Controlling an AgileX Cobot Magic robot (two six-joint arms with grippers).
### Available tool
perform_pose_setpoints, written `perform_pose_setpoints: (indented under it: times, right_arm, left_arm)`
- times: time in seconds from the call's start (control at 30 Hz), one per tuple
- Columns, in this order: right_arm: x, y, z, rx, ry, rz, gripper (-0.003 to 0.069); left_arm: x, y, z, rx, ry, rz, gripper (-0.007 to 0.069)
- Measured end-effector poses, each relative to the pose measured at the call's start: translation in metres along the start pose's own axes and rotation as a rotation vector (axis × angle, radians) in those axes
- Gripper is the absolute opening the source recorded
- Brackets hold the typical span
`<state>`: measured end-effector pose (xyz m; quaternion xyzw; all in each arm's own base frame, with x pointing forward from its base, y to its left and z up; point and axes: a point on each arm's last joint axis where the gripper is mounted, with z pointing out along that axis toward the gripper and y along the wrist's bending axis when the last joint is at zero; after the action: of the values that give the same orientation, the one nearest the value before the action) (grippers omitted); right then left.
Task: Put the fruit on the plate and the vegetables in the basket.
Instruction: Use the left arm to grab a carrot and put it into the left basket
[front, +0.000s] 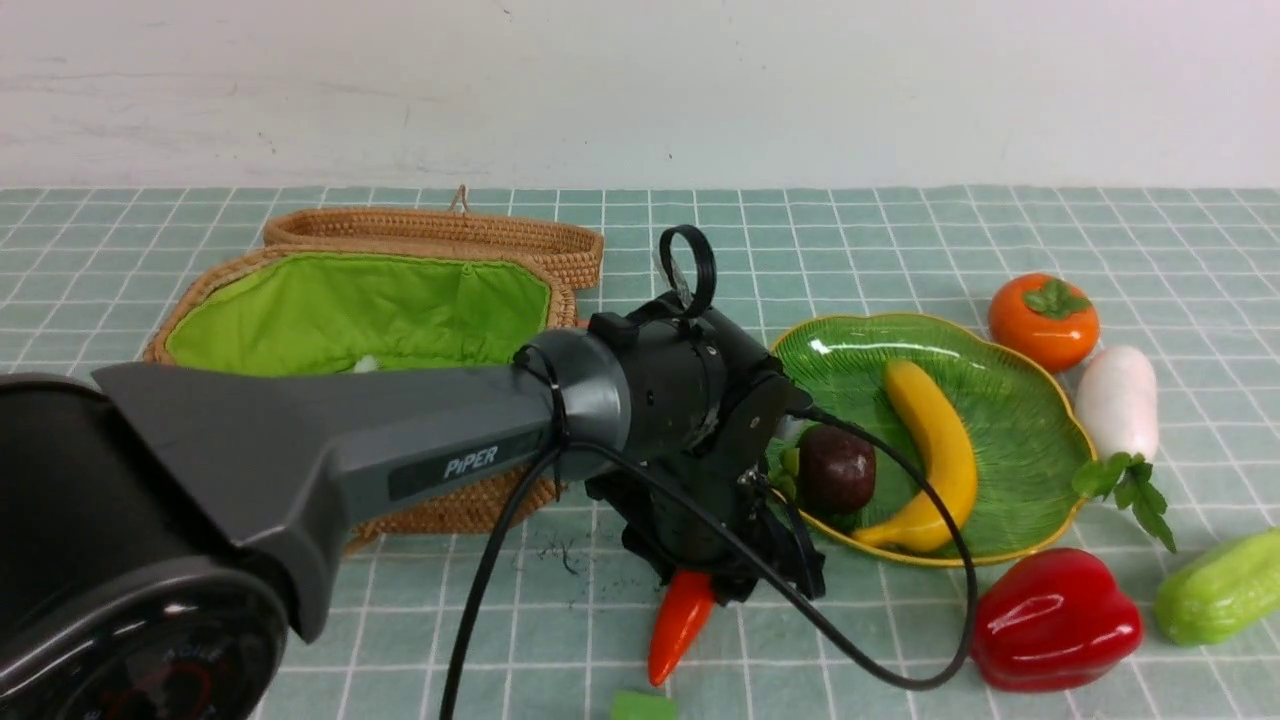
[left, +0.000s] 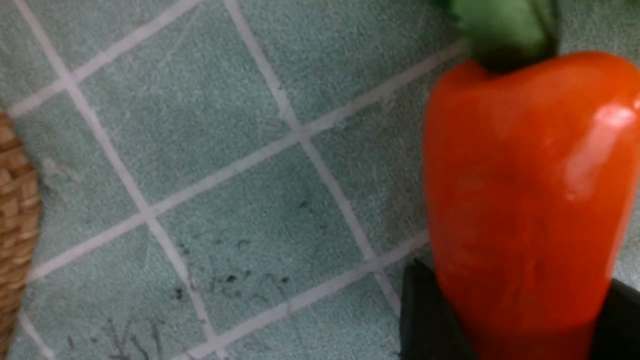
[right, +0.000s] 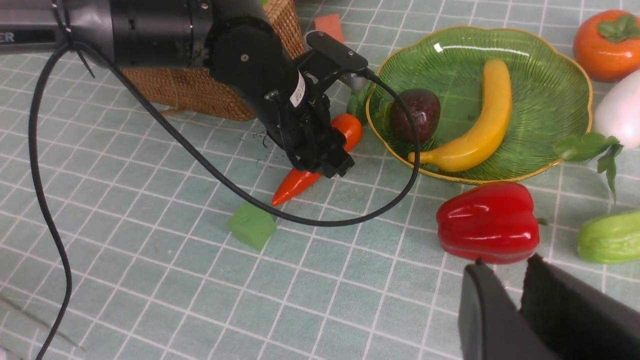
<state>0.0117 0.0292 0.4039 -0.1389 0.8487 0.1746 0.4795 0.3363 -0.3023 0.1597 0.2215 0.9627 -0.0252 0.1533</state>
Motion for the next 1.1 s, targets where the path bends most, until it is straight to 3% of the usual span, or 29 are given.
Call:
perform_pose_setpoints:
  times: [0.3, 0.5, 0.63, 0.8, 0.9, 1.1]
  right_arm:
    - [0.000, 0.000, 0.000, -0.005, 0.000, 0.000, 0.0129]
    - [0.000, 0.001, 0.000, -0.010, -0.002, 0.002, 0.0132]
    - [-0.001, 0.001, 0.000, -0.011, -0.011, 0.002, 0.0130]
    - [-0.004, 0.003, 0.000, -0.034, -0.046, 0.007, 0.0129]
    - [-0.004, 0.004, 0.000, -0.041, -0.050, -0.009, 0.0129]
    - [-0.005, 0.005, 0.000, -0.057, -0.053, -0.026, 0.0129]
  left_arm:
    - [0.004, 0.001, -0.011, 0.001, 0.040, -0.024, 0.0303]
    - [0.006, 0.009, -0.091, 0.045, -0.020, -0.036, 0.0303]
    - [0.019, 0.026, -0.163, 0.000, -0.078, 0.174, 0.0303]
    - [0.025, 0.076, -0.205, -0.215, -0.062, 0.648, 0.0303]
    - [0.022, 0.106, -0.202, -0.269, -0.010, 0.756, 0.0303]
    - [0.009, 0.165, -0.182, -0.324, -0.006, 0.723, 0.0303]
